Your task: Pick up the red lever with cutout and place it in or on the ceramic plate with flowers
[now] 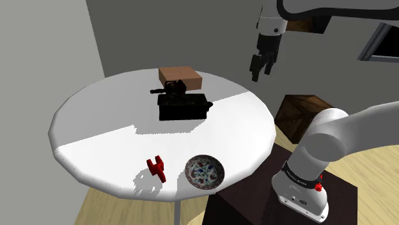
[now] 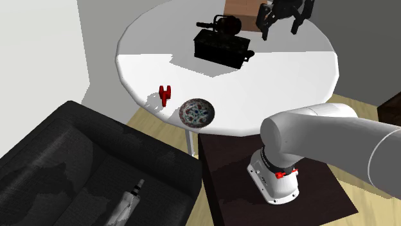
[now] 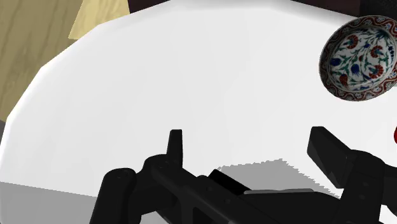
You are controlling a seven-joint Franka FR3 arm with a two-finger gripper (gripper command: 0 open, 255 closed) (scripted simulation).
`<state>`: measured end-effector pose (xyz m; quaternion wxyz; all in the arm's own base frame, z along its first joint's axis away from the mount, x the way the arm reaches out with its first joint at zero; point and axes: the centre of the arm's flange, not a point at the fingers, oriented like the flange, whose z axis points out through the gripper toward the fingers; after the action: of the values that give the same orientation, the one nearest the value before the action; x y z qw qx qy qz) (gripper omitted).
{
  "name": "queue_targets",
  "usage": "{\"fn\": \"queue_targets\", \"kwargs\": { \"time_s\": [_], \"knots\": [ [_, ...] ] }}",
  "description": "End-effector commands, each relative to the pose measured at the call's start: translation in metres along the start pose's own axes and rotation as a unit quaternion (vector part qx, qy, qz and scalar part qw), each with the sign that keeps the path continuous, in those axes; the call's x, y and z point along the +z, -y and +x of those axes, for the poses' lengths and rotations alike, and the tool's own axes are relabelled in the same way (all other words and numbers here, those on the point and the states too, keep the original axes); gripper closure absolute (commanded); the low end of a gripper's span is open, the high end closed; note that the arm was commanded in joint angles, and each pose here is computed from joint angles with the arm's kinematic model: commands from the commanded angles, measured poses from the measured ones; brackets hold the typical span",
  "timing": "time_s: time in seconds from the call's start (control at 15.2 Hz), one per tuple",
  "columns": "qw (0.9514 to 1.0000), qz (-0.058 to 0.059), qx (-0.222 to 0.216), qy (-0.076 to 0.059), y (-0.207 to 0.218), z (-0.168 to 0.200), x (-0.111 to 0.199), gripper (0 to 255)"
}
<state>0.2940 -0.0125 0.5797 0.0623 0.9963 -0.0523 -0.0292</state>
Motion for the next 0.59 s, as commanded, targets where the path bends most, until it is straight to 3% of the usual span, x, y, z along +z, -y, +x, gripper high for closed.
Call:
{"fn": "queue_targets", "kwargs": {
  "time_s": [0.0,0.53],
  "knots": [
    [1.0000,0.000,0.000,0.000,0.000,0.000,0.000,0],
    [0.9999,0.007,-0.008,-0.005,0.084,0.026,0.054,0]
  ]
}}
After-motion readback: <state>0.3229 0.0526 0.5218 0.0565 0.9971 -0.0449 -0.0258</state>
